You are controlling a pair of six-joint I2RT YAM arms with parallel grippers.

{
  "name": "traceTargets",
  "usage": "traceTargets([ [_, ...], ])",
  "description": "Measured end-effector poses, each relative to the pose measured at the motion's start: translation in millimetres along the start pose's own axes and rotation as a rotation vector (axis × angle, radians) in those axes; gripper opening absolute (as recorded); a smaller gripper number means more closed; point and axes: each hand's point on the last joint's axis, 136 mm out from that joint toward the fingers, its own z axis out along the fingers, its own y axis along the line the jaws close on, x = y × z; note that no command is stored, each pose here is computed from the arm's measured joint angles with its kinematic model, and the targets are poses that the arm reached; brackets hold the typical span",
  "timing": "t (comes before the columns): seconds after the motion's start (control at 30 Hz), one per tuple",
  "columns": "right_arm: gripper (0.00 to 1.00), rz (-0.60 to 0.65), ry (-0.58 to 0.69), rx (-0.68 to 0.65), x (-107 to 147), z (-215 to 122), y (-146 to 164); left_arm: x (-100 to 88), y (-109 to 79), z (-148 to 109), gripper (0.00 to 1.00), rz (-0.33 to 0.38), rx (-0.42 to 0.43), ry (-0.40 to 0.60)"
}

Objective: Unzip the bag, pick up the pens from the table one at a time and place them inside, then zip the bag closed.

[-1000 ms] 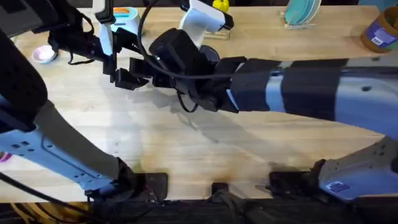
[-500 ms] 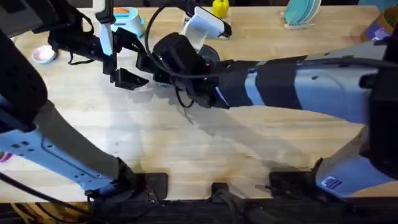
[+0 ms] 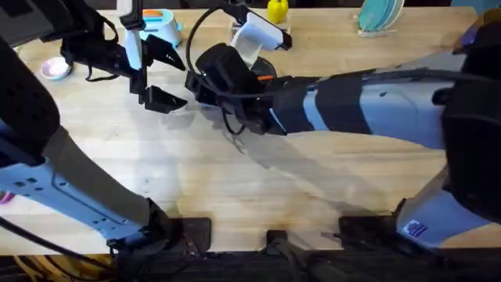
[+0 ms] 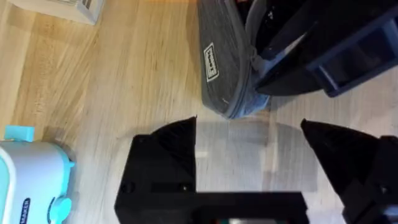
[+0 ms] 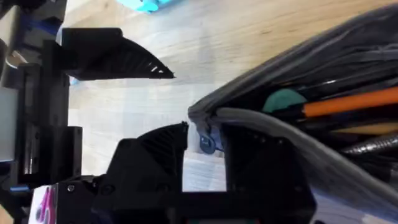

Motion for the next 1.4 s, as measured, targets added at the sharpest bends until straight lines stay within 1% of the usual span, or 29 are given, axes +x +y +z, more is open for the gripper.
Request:
traceTargets([
  [0.17, 0.195, 0.003, 0.001, 0.002, 0, 0, -1, 0.0, 0.1, 0, 0.993, 0.0, 0.0, 0.0],
  [0.23, 0.035, 0.004, 0.004, 0.006, 1, 0, -2, 0.0, 0.0, 0, 0.993, 0.0, 0.0, 0.0],
  [0.43, 0.034, -0.01, 0.047, -0.014, 2, 2, -4, 0.0, 0.1, 0, 0.993, 0.0, 0.0, 0.0],
  [0.53, 0.033, -0.021, 0.103, -0.034, 4, 3, -6, 0.0, 0.1, 0, 0.993, 0.0, 0.0, 0.0],
  [0.63, 0.032, -0.05, 0.18, -0.021, 8, 3, -12, 0.0, 0.1, 0, 0.993, 0.0, 0.0, 0.0],
  [0.77, 0.032, -0.115, 0.261, 0.01, 13, -2, -16, 0.0, 0.1, 0, 0.993, 0.0, 0.0, 0.0],
  [0.8, 0.032, -0.174, 0.288, 0.008, 11, -8, -11, 0.0, 0.1, 0, 0.994, 0.0, 0.0, 0.0],
  [0.9, 0.032, -0.225, 0.292, -0.008, 2, -20, 1, 0.0, 0.2, 0, 0.994, 0.001, -0.001, 0.0],
  [1.03, 0.032, -0.263, 0.283, -0.032, -12, -35, 15, -0.9, 0.4, 0, 0.993, 0.001, -0.002, -0.005],
  [1.27, 0.032, -0.289, 0.279, -0.044, -17, -42, 20, -2.9, 0.2, 1, 0.993, 0.005, 0.001, -0.009],
  [1.4, 0.032, -0.303, 0.276, -0.049, -18, -43, 22, -11.0, -1.3, 7, 0.993, 0.019, 0.015, -0.026],
])
